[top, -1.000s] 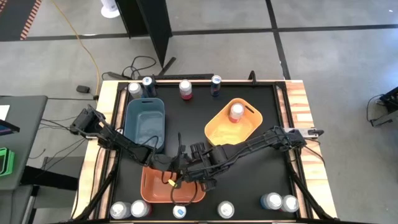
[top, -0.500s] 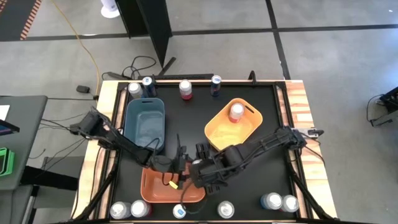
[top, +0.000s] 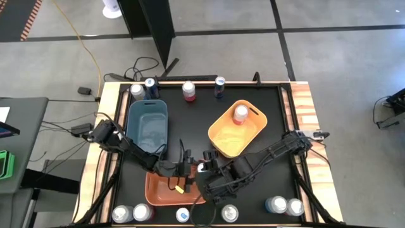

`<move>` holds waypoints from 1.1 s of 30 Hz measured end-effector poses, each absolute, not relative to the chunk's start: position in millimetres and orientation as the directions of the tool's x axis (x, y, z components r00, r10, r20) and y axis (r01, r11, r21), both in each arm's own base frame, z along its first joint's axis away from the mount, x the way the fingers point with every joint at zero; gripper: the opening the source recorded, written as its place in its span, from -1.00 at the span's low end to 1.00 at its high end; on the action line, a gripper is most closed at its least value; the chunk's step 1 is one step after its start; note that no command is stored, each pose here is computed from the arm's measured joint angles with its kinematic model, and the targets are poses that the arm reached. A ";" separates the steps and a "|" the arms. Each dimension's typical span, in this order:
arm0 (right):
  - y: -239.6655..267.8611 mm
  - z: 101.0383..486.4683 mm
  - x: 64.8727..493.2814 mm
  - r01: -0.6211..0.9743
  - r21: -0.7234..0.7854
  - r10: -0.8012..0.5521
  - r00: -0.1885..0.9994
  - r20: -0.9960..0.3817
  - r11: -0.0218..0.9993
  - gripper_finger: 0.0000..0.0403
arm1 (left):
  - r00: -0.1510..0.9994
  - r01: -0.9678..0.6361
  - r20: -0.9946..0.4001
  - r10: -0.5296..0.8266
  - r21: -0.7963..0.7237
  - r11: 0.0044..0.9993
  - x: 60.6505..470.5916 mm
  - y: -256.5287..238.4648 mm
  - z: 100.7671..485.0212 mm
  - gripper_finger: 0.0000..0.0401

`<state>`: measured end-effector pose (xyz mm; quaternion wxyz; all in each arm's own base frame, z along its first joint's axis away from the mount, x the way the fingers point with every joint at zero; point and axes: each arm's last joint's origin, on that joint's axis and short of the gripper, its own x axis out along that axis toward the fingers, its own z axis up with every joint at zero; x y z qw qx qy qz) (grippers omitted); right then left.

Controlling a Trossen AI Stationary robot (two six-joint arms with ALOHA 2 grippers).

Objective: Sort soda cans
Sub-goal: Put the blue soda can into the orange bin

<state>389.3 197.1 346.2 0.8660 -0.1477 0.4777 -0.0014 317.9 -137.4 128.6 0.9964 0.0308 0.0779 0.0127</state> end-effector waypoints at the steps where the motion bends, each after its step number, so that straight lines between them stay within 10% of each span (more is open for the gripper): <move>1: 197.2 345.1 389.5 -0.139 -0.258 -0.145 0.542 -0.828 0.956 -0.26 | 0.987 -0.028 -0.154 0.037 0.065 0.998 317.9 -137.2 128.5 0.11; 9: 187.3 315.4 396.4 -0.079 -0.265 -0.202 0.454 -0.868 0.961 -0.95 | 0.987 -0.035 -0.153 0.045 0.065 0.997 317.9 -136.9 128.6 0.11; 33: 175.2 279.3 418.5 -0.076 -0.294 -0.248 0.365 -0.897 0.953 -1.00 | 0.985 -0.052 -0.161 0.059 0.050 0.997 319.2 -133.6 127.8 0.11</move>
